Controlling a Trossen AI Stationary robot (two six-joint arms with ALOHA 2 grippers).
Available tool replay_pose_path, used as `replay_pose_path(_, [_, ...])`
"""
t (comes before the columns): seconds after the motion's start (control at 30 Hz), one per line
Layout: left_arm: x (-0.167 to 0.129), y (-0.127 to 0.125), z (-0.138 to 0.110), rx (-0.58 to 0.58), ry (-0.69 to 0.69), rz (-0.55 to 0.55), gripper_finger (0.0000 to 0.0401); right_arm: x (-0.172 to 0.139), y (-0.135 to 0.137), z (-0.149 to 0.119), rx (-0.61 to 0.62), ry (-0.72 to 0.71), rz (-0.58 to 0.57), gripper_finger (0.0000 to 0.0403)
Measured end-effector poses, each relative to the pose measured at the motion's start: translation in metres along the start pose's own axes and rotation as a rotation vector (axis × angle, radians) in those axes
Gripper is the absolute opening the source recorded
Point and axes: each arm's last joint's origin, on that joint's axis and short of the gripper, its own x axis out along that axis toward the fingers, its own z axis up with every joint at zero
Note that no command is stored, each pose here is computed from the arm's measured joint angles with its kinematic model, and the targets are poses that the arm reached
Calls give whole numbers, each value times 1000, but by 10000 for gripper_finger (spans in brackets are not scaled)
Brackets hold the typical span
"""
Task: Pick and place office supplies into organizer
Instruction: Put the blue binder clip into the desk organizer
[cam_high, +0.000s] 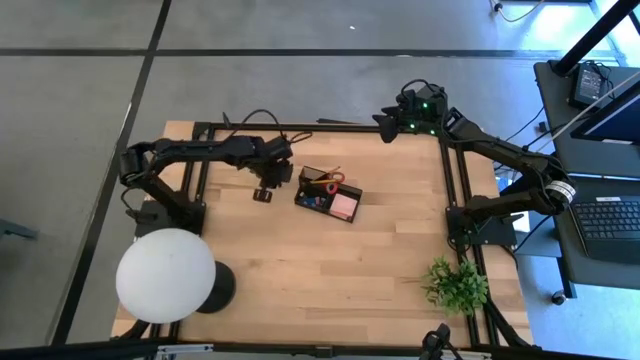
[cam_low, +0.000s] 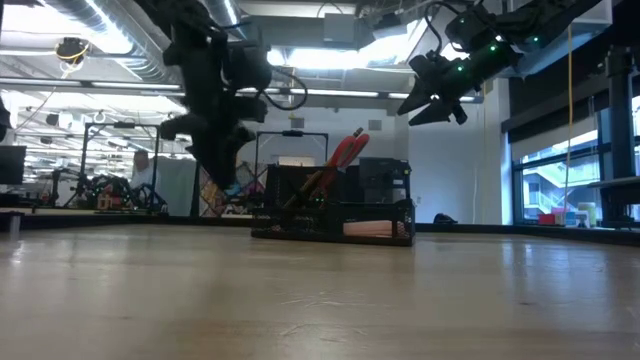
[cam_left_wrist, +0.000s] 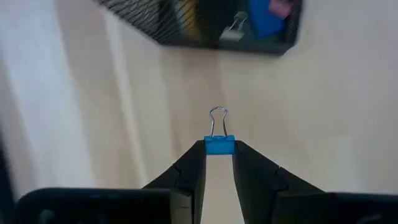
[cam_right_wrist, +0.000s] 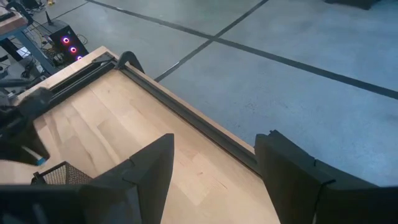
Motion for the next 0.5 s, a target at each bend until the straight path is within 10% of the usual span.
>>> replay_pose_path(0.5, [-10, -32, 31, -77, -171, -58, 70, 0, 0, -2, 23, 22, -4, 228])
